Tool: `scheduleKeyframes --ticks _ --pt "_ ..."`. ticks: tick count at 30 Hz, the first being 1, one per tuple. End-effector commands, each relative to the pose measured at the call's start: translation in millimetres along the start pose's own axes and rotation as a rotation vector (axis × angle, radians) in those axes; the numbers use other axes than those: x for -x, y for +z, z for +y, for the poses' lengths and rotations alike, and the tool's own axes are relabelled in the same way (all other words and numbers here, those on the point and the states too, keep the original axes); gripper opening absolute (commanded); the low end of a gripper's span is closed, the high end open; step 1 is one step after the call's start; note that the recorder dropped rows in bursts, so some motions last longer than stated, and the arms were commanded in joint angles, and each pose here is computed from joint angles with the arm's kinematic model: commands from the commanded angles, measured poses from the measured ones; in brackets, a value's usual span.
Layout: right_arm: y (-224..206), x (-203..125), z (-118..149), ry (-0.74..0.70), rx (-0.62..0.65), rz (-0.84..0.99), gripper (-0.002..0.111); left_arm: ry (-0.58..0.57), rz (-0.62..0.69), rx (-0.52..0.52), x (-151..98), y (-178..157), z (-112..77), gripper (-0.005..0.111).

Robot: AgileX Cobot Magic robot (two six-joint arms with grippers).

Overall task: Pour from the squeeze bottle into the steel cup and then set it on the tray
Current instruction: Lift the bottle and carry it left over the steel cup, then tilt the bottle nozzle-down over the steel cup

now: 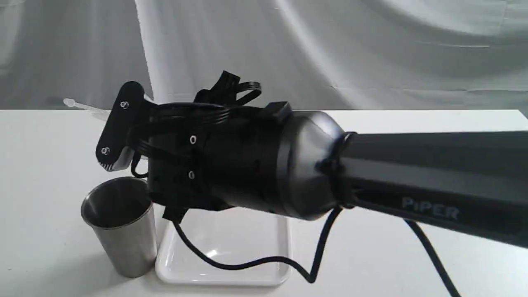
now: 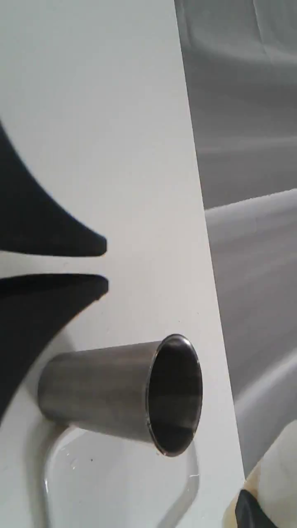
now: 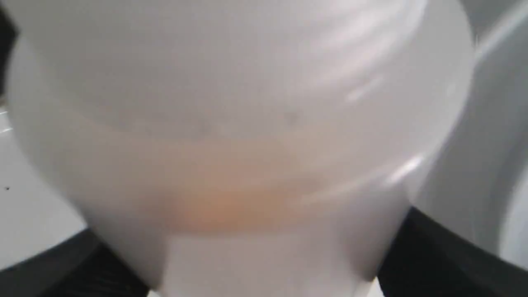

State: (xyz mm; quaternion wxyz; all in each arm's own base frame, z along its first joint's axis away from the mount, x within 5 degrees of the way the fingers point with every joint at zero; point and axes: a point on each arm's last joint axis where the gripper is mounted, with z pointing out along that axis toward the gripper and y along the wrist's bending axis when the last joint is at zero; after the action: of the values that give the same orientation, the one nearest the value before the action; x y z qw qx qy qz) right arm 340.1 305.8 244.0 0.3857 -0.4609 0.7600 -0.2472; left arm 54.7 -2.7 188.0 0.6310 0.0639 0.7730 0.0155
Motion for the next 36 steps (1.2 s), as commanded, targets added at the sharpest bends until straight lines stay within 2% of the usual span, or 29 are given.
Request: scheduleKeyframes --ticks 1,6,15,20,36 --pt "-1.6 4.2 -6.0 -0.016 -0.049 -0.023 0.042 -0.001 -0.007 -0.002 -0.6 0.0 -0.2 0.008" --pt "3.6 4.2 -4.1 -0.03 -0.083 -0.023 0.042 -0.001 -0.007 -0.002 -0.6 0.0 -0.2 0.008" --pt "19.1 -7.3 6.7 -0.089 -0.157 0.109 0.042 -0.001 -0.007 -0.002 -0.6 0.0 -0.2 0.008" --pt "21.8 -10.1 8.1 -0.064 -0.225 0.145 0.042 -0.001 -0.007 -0.002 -0.6 0.0 -0.2 0.008" --pt "8.6 0.2 23.8 -0.085 -0.235 0.117 0.042 -0.001 -0.007 -0.002 -0.6 0.0 -0.2 0.008"
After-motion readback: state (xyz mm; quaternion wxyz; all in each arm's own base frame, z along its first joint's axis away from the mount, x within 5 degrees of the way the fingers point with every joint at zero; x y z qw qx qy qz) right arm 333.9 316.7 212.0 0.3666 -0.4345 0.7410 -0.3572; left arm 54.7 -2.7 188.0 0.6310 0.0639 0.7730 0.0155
